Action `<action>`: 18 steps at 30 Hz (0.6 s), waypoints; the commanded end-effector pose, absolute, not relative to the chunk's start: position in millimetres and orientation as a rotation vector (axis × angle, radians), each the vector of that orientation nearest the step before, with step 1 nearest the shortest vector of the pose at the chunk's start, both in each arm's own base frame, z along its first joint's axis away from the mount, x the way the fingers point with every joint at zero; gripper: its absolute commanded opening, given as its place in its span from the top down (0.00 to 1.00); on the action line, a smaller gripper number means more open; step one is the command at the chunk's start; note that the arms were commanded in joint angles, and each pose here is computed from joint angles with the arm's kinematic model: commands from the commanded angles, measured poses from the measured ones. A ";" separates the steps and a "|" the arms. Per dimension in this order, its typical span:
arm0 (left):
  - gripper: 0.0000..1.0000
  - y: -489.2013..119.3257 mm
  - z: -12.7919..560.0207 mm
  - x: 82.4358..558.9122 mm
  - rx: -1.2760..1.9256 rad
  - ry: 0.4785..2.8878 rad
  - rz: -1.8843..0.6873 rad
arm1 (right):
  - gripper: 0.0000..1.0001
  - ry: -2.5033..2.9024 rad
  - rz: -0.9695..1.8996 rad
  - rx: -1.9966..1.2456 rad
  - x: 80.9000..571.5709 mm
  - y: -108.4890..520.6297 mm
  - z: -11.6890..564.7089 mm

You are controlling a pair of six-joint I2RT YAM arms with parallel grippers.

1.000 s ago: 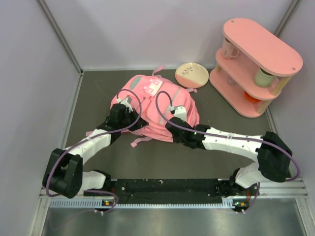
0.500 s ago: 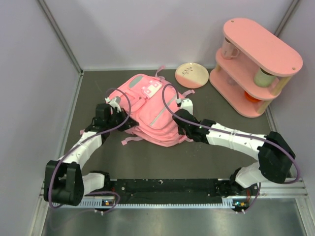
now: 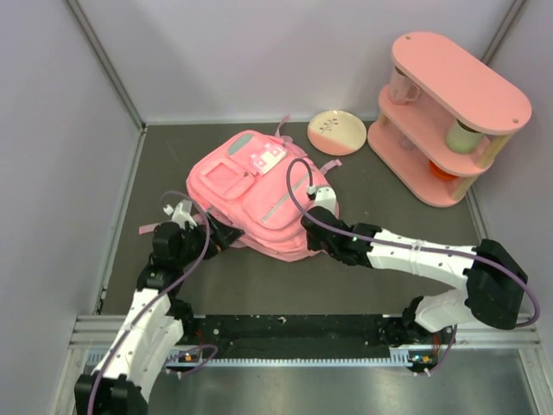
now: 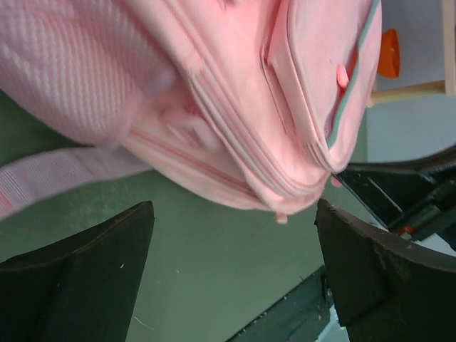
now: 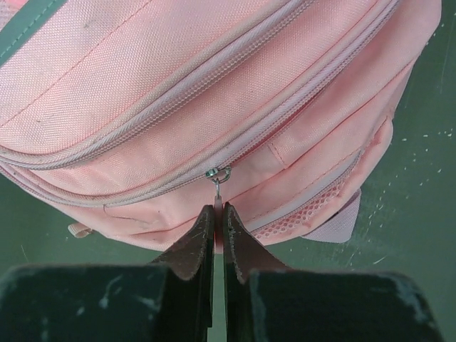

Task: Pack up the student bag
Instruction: Zip the student bag at the center of the board.

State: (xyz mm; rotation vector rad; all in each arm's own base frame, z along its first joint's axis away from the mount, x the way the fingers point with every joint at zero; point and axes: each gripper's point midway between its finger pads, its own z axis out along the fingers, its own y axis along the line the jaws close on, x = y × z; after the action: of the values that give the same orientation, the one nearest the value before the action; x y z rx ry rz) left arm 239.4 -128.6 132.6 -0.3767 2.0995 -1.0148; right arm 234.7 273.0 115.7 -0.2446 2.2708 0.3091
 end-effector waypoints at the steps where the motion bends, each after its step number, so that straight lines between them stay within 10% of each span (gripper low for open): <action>1: 0.01 -140.8 123.5 219.4 -0.548 2.035 -1.075 | 1.00 2.269 0.362 -0.215 225.0 273.0 120.4; 18: 0.01 -219.3 148.9 261.8 -0.695 1.778 -1.209 | 1.00 2.265 0.421 -0.257 211.2 267.6 122.4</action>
State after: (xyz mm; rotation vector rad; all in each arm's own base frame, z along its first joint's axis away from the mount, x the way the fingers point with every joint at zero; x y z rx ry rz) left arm 224.1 -211.5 90.6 -0.5750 2.0960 -1.0834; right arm 225.6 270.2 120.2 -0.2176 2.2526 0.3921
